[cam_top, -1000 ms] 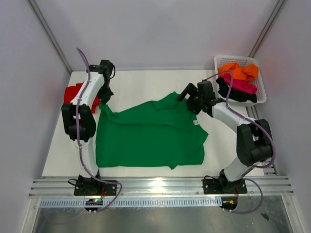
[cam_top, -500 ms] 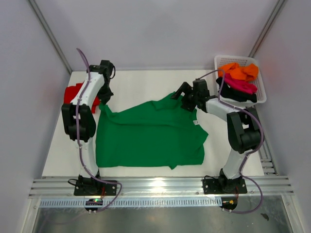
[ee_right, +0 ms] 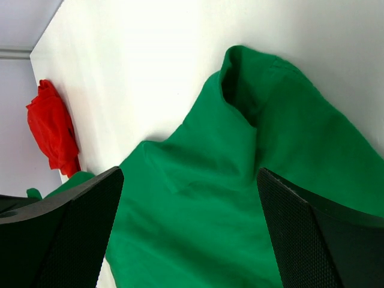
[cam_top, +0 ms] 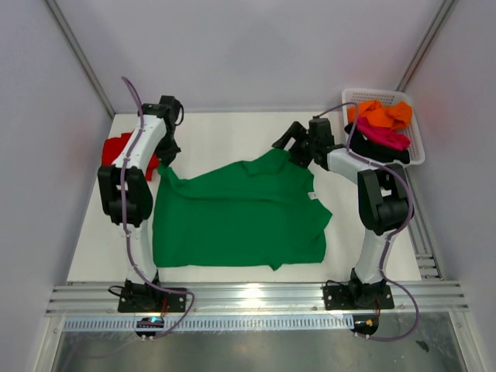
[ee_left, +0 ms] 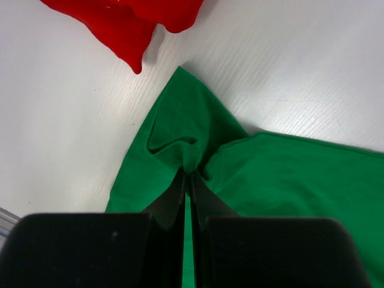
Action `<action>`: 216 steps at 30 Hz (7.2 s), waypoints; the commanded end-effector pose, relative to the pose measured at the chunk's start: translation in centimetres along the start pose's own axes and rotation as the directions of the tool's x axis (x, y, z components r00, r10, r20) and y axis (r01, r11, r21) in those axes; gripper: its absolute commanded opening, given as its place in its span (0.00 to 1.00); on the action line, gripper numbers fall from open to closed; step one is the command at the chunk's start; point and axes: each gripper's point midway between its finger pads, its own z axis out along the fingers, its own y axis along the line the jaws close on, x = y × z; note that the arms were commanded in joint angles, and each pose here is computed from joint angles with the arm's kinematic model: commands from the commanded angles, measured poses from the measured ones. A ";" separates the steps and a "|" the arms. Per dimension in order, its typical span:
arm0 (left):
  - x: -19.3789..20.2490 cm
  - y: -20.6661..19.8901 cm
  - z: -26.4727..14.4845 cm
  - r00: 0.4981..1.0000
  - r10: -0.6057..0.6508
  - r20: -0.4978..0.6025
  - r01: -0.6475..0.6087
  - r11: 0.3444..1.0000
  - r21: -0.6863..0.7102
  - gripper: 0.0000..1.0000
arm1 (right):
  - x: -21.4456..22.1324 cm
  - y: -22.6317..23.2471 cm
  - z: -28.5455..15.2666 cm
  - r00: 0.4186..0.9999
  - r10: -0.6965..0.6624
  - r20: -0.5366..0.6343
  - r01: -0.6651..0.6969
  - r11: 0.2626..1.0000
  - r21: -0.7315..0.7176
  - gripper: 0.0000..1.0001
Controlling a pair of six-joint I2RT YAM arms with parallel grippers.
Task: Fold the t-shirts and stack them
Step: Grap the side of the flattened tshirt furthest away from the robot with both arms, then fold the flattened tshirt in 1/3 of the way
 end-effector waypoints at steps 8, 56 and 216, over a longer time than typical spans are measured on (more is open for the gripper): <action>-1.6 0.7 -3.0 0.997 -0.020 0.075 0.018 1.000 0.025 0.00 | -1.5 1.0 1.2 0.999 -0.038 0.020 0.038 0.999 -0.039 0.95; -1.9 1.7 -2.4 0.996 -0.016 0.089 0.020 0.999 -0.049 0.00 | -0.4 -0.4 5.0 0.995 -0.059 -0.075 0.054 0.996 -0.071 0.27; 4.2 10.3 0.3 0.994 0.078 0.081 -0.037 0.905 -0.423 0.00 | 3.7 -9.9 -17.2 0.986 -0.164 -0.014 0.162 0.954 0.252 0.03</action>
